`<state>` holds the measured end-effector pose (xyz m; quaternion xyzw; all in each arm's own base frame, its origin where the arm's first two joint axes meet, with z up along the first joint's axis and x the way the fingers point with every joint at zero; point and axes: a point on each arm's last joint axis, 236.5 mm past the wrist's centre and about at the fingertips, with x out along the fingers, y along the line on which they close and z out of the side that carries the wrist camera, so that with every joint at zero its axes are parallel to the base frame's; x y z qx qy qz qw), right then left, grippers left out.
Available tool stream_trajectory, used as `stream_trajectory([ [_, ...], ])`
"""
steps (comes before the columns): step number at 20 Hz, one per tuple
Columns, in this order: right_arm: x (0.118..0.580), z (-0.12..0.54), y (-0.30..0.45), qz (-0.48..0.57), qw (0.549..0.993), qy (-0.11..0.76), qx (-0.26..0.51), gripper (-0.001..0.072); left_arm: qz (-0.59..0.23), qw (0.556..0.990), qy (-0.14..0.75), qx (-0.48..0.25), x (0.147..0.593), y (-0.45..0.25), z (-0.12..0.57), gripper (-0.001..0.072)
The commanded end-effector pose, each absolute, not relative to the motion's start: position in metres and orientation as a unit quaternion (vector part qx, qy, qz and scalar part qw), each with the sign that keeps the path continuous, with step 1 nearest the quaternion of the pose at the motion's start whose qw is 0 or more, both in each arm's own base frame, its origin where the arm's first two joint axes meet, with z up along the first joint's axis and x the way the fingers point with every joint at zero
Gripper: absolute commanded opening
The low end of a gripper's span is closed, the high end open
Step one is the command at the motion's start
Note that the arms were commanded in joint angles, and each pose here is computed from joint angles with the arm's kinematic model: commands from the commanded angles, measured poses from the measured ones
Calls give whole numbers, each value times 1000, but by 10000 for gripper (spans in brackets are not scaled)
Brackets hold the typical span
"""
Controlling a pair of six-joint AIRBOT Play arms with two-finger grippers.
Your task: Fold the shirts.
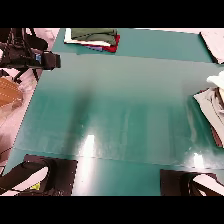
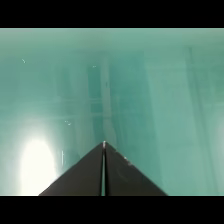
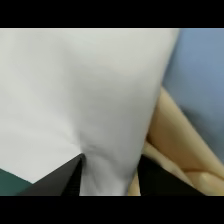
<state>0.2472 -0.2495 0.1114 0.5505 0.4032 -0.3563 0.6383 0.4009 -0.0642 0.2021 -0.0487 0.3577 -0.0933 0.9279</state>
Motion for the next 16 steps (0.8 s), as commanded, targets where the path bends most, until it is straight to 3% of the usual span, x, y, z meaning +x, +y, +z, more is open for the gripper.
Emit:
stream_trajectory([
  [1,233,94,-243,-345,636,438,533,449,-97,923,369,-50,396,-66,199,27],
  [4,232,163,-286,-376,695,354,499,449,-98,922,373,-49,395,-66,197,27],
  [6,243,243,-315,-391,763,253,449,449,-97,921,373,-50,395,-66,197,27],
  [8,275,328,-316,-338,827,152,423,448,-98,920,377,-50,393,-66,196,27],
  [10,325,394,-272,-203,874,100,429,447,-98,919,380,-49,392,-66,195,27],
  [12,376,442,-187,-13,890,76,450,444,-98,920,375,-50,394,-66,196,27],
  [15,418,471,-14,260,856,73,441,441,-98,921,374,-50,394,-66,197,27],
  [16,420,458,53,327,845,106,409,400,-98,921,374,-50,394,-66,197,27],
])
